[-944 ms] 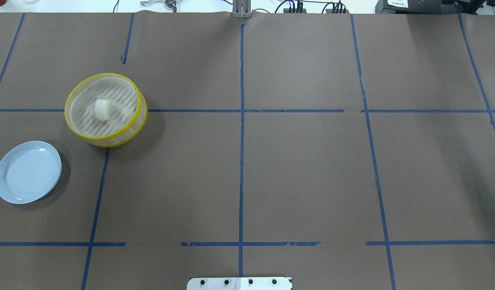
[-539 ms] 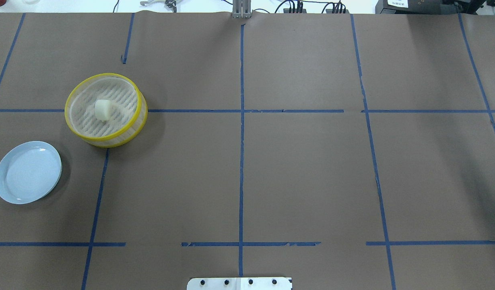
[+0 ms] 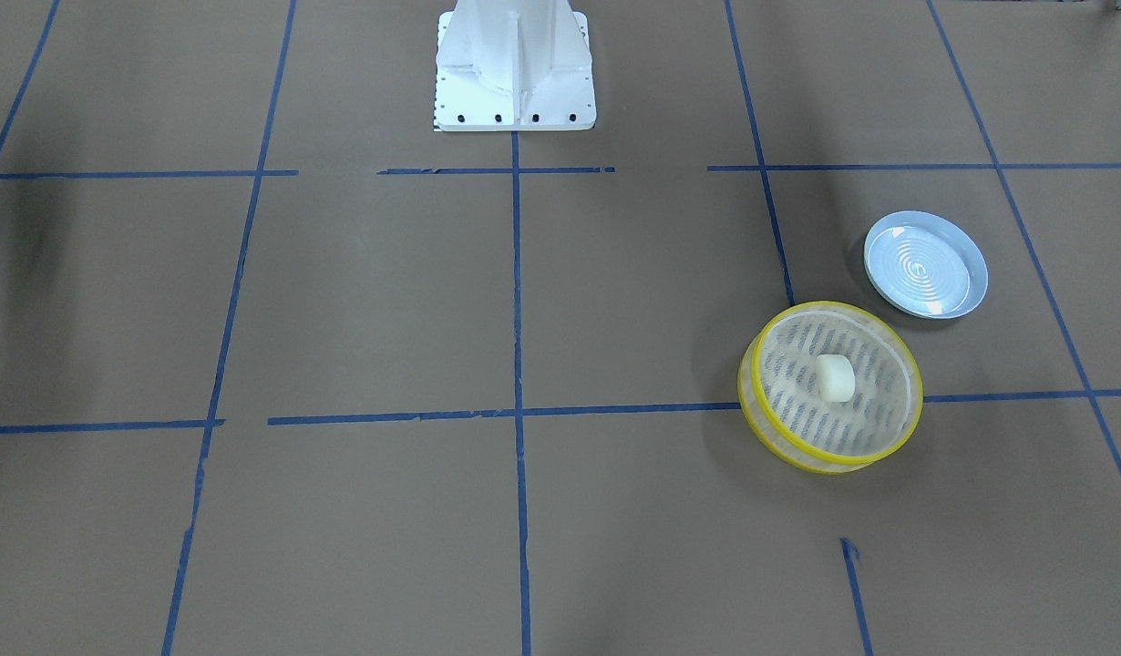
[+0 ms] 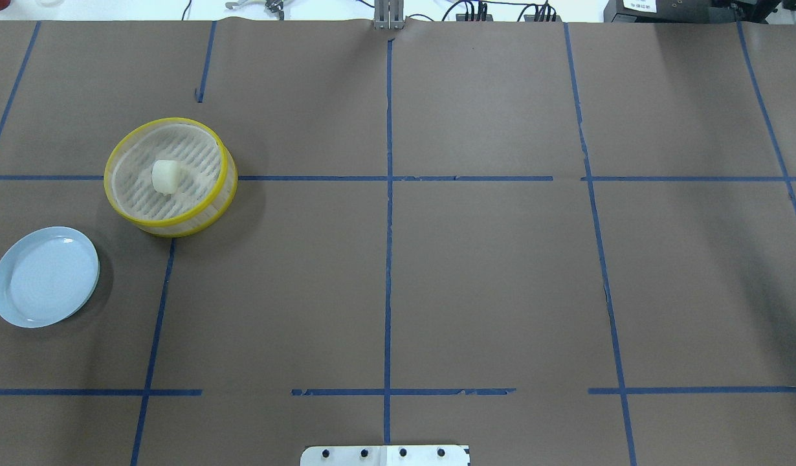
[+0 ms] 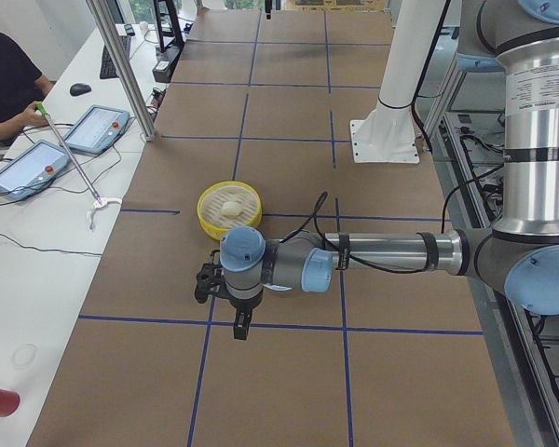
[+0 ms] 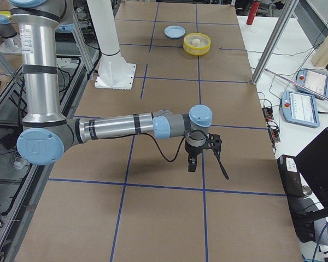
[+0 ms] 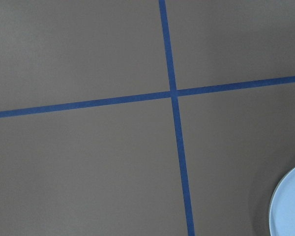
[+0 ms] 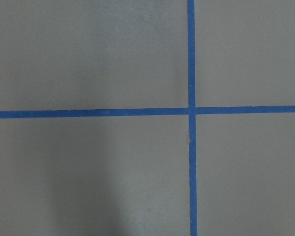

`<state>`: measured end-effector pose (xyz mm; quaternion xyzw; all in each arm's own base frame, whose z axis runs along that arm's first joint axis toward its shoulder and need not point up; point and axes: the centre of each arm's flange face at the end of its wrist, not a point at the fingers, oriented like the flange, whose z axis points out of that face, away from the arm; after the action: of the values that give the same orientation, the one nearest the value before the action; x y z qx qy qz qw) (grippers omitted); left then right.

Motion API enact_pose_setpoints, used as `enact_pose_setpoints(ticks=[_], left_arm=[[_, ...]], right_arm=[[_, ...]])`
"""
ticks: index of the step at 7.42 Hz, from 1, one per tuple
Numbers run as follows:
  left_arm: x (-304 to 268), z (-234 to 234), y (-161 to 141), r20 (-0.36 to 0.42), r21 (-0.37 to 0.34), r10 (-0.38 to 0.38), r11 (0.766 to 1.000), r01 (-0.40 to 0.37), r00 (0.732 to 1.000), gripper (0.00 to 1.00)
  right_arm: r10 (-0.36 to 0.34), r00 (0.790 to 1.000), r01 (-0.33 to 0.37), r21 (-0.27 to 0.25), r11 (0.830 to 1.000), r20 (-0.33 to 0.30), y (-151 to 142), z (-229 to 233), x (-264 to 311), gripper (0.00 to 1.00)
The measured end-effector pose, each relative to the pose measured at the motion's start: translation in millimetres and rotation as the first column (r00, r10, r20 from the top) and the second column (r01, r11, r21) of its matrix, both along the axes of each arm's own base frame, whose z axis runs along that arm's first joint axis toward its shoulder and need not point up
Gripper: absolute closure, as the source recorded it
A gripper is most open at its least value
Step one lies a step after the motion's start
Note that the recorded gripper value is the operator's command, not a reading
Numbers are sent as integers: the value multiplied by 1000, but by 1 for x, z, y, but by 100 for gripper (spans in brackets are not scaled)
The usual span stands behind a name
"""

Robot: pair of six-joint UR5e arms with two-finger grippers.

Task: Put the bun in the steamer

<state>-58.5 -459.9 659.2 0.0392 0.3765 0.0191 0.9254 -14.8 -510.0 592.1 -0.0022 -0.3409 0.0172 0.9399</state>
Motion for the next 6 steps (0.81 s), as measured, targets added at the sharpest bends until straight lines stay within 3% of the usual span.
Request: enact_pose_setpoints(ticks=[2, 6], left_arm=[[-12, 1, 3, -3, -41, -22, 999, 22, 1000, 0], [-18, 0, 2, -2, -46, -31, 998, 31, 1000, 0]], right_arm=[[0, 1000, 0, 0, 1000, 0, 0, 0, 0, 0], [0, 1000, 0, 0, 1000, 0, 0, 0, 0, 0]])
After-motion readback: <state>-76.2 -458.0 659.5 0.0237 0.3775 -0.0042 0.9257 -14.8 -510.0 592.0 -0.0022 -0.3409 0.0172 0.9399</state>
